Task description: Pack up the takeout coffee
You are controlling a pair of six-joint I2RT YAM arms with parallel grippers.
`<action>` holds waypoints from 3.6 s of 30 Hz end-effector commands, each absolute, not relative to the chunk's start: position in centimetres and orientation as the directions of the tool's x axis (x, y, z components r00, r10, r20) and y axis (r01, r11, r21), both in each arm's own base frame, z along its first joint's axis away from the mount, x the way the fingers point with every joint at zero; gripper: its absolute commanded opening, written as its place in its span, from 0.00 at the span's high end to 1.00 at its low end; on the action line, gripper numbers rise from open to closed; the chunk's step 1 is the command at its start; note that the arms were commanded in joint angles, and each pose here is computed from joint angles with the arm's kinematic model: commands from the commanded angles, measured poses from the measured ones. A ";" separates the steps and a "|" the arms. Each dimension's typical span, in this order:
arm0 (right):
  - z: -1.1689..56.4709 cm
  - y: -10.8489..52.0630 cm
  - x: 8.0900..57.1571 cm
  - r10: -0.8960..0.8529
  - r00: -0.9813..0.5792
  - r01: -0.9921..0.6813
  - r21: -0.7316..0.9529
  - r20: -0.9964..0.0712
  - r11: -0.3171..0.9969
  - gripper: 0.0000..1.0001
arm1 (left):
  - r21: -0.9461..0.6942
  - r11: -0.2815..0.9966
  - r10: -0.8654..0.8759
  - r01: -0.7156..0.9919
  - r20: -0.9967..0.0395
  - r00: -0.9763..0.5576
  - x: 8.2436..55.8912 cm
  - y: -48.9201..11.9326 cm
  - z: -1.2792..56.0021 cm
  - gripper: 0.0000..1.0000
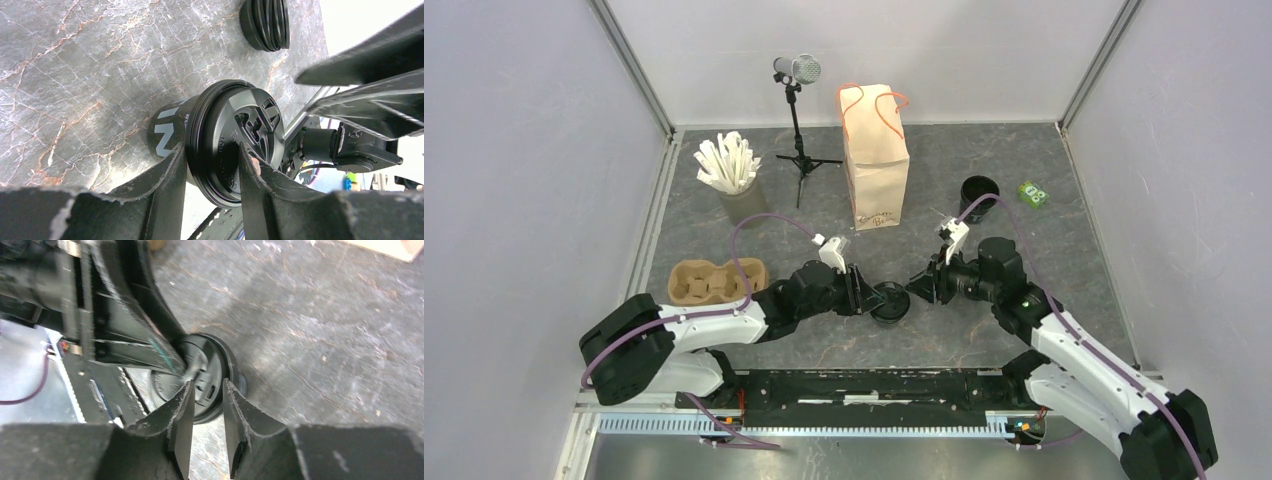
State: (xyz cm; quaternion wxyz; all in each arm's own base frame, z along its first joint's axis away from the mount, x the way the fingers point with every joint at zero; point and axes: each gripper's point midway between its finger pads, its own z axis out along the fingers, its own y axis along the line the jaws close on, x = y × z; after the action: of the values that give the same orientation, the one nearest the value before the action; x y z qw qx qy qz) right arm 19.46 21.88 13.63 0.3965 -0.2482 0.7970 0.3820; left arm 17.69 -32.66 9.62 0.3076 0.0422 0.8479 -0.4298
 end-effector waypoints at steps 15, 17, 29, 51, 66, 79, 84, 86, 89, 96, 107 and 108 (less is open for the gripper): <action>14.6 26.8 13.1 -0.161 -0.492 -0.834 0.410 -0.856 0.370 0.80 | -0.582 0.762 -0.051 0.284 -0.492 -0.869 15.1 -29.2 3.7 0.54; 14.2 26.7 13.2 -0.168 -0.494 -0.830 0.406 -0.853 0.382 0.80 | -0.581 0.763 -0.051 0.284 -0.492 -0.869 15.1 -29.3 3.7 0.54; 13.0 26.8 13.9 -0.197 -0.495 -0.826 0.387 -0.847 0.411 0.80 | -0.582 0.762 -0.049 0.284 -0.490 -0.871 14.9 -29.3 3.6 0.54; 7.8 24.6 13.1 -0.288 -0.550 -0.789 0.375 -0.784 0.487 0.80 | -0.580 0.761 -0.036 0.290 -0.484 -0.874 14.8 -29.8 3.5 0.55; 1.0 20.8 10.3 -0.358 -0.657 -0.714 0.395 -0.663 0.579 0.80 | -0.557 0.780 -0.020 0.286 -0.479 -0.877 14.8 -29.5 2.5 0.55; -1.7 18.8 9.4 -0.348 -0.714 -0.650 0.389 -0.608 0.653 0.80 | -0.537 0.795 -0.008 0.280 -0.472 -0.881 14.7 -29.2 1.8 0.55; -2.1 18.7 8.9 -0.357 -0.724 -0.648 0.403 -0.590 0.646 0.81 | -0.531 0.800 -0.003 0.278 -0.468 -0.884 14.6 -29.0 1.4 0.55; -2.3 18.6 8.7 -0.359 -0.734 -0.639 0.407 -0.576 0.652 0.80 | -0.528 0.802 0.001 0.279 -0.467 -0.884 14.6 -28.9 1.3 0.55; -2.8 18.3 8.4 -0.375 -0.752 -0.625 0.406 -0.543 0.666 0.80 | -0.518 0.806 0.013 0.287 -0.469 -0.883 14.6 -28.9 1.2 0.55; 3.5 22.0 11.8 -0.255 -0.696 -0.647 0.432 -0.671 0.628 0.75 | -0.486 0.785 0.082 0.385 -0.535 -0.841 15.1 -29.2 1.9 0.55; 15.3 22.3 18.7 -0.062 -0.508 -0.614 0.311 -0.859 0.725 0.59 | -0.457 0.738 0.164 0.496 -0.591 -0.789 15.4 -30.3 2.7 0.56; 15.7 22.1 18.9 -0.054 -0.501 -0.609 0.307 -0.864 0.731 0.54 | -0.461 0.729 0.167 0.507 -0.599 -0.783 15.4 -30.5 2.9 0.56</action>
State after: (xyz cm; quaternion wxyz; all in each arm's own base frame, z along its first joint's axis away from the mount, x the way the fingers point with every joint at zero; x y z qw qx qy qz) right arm 17.24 23.36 12.88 0.4144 -0.2272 0.8158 0.3334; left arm 18.05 -34.27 9.70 0.3292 0.1155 0.8392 -0.4171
